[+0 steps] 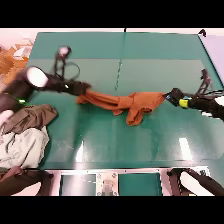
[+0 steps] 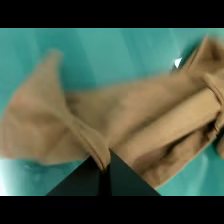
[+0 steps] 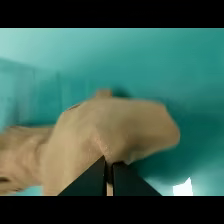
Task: Fold the shirts.
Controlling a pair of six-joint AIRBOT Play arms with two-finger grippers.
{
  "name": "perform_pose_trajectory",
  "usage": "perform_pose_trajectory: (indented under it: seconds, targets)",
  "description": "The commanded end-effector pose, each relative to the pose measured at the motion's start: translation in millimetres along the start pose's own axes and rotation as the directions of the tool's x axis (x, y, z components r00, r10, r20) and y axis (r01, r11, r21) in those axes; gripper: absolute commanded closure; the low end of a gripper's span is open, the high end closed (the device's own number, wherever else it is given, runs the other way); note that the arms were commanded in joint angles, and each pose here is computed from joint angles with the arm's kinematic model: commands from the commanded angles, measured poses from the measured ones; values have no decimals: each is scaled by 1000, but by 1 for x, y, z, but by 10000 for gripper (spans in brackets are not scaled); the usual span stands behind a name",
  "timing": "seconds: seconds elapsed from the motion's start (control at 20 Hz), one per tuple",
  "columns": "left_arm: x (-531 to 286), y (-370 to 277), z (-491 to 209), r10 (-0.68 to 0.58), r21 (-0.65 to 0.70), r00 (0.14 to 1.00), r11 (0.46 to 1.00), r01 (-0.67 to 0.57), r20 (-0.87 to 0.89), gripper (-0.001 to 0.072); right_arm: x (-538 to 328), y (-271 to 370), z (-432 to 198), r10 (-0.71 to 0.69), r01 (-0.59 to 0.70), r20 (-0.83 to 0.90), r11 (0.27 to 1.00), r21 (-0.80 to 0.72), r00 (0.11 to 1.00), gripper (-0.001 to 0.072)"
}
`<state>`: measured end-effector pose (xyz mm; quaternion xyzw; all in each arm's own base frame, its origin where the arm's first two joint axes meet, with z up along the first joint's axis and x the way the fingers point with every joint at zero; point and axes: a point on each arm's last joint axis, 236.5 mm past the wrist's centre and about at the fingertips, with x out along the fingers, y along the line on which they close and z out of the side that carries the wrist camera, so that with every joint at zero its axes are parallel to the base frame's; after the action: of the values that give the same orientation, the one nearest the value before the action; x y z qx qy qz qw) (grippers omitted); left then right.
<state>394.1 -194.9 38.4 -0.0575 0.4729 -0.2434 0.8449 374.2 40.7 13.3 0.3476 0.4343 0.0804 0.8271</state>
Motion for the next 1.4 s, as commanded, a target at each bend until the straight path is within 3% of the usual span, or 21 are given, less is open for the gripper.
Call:
perform_pose_trajectory:
  seconds: [0.0,0.1,0.15,0.2,0.3,0.4,0.55,0.65,0.85,1.0,1.05,1.1,1.15,1.2,1.35]
  targets:
    - [68,14,-54,-57,-103,991,994,44,-124,684,46,-37,-12,-28,33,-87,998,54,996,691]
    - [85,17,-64,-71,-138,986,989,50,-153,683,47,-38,7,-34,36,-92,999,21,995,690]
    - [89,18,-68,-75,-147,983,988,50,-165,683,39,-38,22,-50,48,-83,998,-28,995,621]
    - [89,18,-69,-73,-146,983,988,49,-167,683,25,-37,39,-65,61,-77,996,-62,995,506]
    - [89,18,-69,-75,-145,983,988,50,-169,683,-22,-45,71,-135,132,-70,990,-41,988,344]
    - [88,17,-71,-80,-146,981,988,54,-179,683,-56,-52,69,-188,190,-97,982,10,977,338]
    - [88,16,-73,-83,-146,979,988,56,-187,683,-47,-30,-11,-140,146,-241,989,8,960,320]
    - [88,16,-73,-84,-147,978,988,57,-188,683,-19,-10,-85,-81,84,-337,996,-4,938,194]
    - [88,15,-74,-85,-147,978,987,58,-191,683,46,16,-177,-11,22,-379,999,25,925,194]
    - [87,15,-75,-86,-146,977,988,58,-196,683,81,25,-191,-24,38,-394,999,28,919,196]
    - [87,15,-75,-87,-145,976,988,58,-198,683,90,26,-193,-31,47,-411,999,27,911,232]
    - [87,15,-76,-86,-143,976,988,57,-199,683,97,26,-192,-37,49,-426,999,17,904,390]
    - [87,17,-76,-81,-136,976,989,54,-202,683,100,28,-191,-36,38,-435,999,-6,899,611]
    - [86,20,-77,-74,-129,975,990,47,-208,683,98,31,-185,-35,28,-439,999,-22,898,690]
    - [60,35,-60,-60,-114,968,993,33,-243,684,64,47,-130,-12,-22,-406,997,-79,914,692]
